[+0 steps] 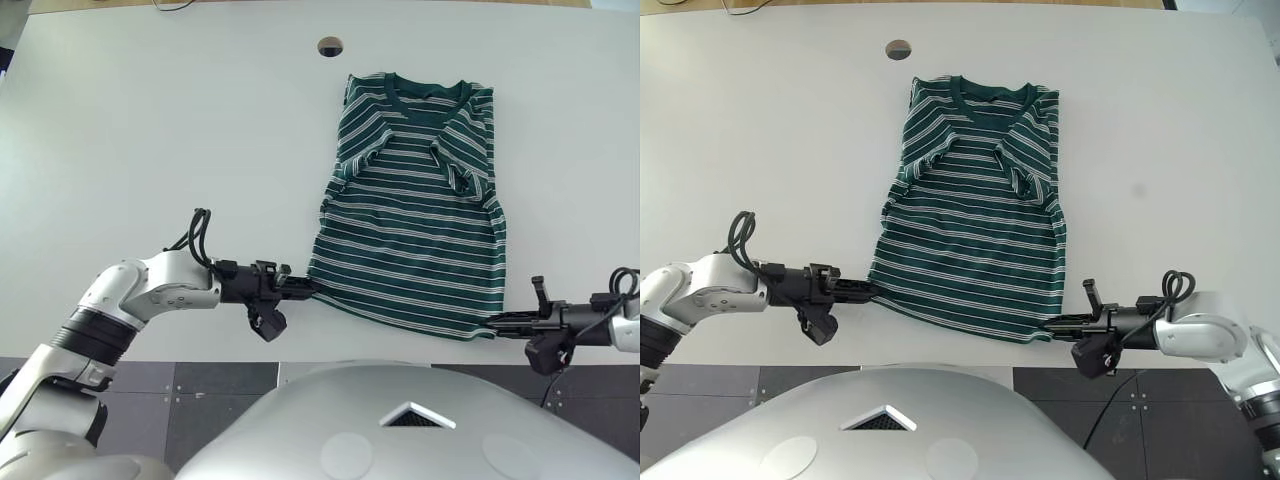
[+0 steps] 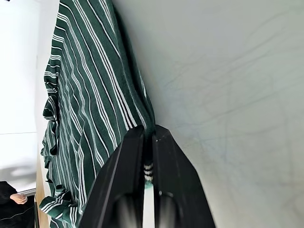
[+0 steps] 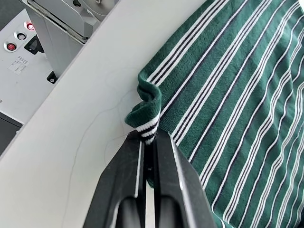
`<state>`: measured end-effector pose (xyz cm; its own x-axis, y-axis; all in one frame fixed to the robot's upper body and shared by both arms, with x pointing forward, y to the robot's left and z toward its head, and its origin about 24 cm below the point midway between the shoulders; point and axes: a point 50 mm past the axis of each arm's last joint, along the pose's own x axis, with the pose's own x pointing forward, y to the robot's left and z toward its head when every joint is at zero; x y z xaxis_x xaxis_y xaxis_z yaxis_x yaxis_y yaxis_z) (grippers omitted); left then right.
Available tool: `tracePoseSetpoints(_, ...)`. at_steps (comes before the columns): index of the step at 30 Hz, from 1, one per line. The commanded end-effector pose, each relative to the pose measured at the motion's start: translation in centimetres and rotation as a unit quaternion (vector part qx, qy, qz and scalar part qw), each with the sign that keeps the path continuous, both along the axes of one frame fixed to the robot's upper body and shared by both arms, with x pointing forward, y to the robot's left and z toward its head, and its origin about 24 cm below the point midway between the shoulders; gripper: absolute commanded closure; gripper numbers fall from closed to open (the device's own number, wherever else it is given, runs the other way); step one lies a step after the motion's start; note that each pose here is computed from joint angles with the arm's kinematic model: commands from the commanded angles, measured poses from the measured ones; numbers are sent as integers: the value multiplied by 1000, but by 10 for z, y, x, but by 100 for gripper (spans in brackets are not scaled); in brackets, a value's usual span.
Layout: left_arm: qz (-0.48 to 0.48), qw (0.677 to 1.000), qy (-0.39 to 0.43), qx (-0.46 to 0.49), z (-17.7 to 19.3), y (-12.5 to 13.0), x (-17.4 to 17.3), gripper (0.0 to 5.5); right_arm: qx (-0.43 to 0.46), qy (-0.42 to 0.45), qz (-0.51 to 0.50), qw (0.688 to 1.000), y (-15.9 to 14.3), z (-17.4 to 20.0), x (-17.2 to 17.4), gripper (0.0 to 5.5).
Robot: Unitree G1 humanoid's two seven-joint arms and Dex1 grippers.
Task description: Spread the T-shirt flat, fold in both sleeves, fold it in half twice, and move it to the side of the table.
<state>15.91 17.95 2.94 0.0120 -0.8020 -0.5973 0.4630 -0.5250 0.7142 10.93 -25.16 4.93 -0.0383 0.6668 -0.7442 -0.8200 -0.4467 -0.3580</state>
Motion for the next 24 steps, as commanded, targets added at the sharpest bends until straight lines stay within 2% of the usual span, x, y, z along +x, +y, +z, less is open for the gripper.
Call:
tracePoseSetpoints(1, -2, 999, 34, 40, -14, 4, -10, 536, -41, 51, -10, 998, -6, -11, -11, 538)
tracePoseSetpoints(4, 18, 997, 74, 16, -11, -1, -19, 536, -11, 79, -35, 996, 1, -5, -12, 538)
tracePoseSetpoints(6, 83, 986, 148, 2, -4, -2, -19, 536, 16, 119, -70, 990, 6, 6, -10, 538)
tracePoseSetpoints(8, 146, 960, 238, 12, 6, 1, -17, 536, 42, 162, -101, 981, 10, 18, -7, 538)
tracePoseSetpoints(10, 200, 918, 341, 43, 18, 11, -13, 536, 66, 201, -130, 969, 11, 35, 3, 538)
tracePoseSetpoints(13, 257, 875, 409, 40, 44, 18, 3, 536, 100, 233, -156, 955, 9, 52, 17, 538)
tracePoseSetpoints(17, 242, 840, 482, 59, 62, 21, -11, 536, 129, 285, -166, 935, 7, 61, 17, 538)
tracePoseSetpoints(24, 176, 802, 569, 42, 73, 15, -37, 536, 184, 294, -170, 922, 9, 66, 23, 538)
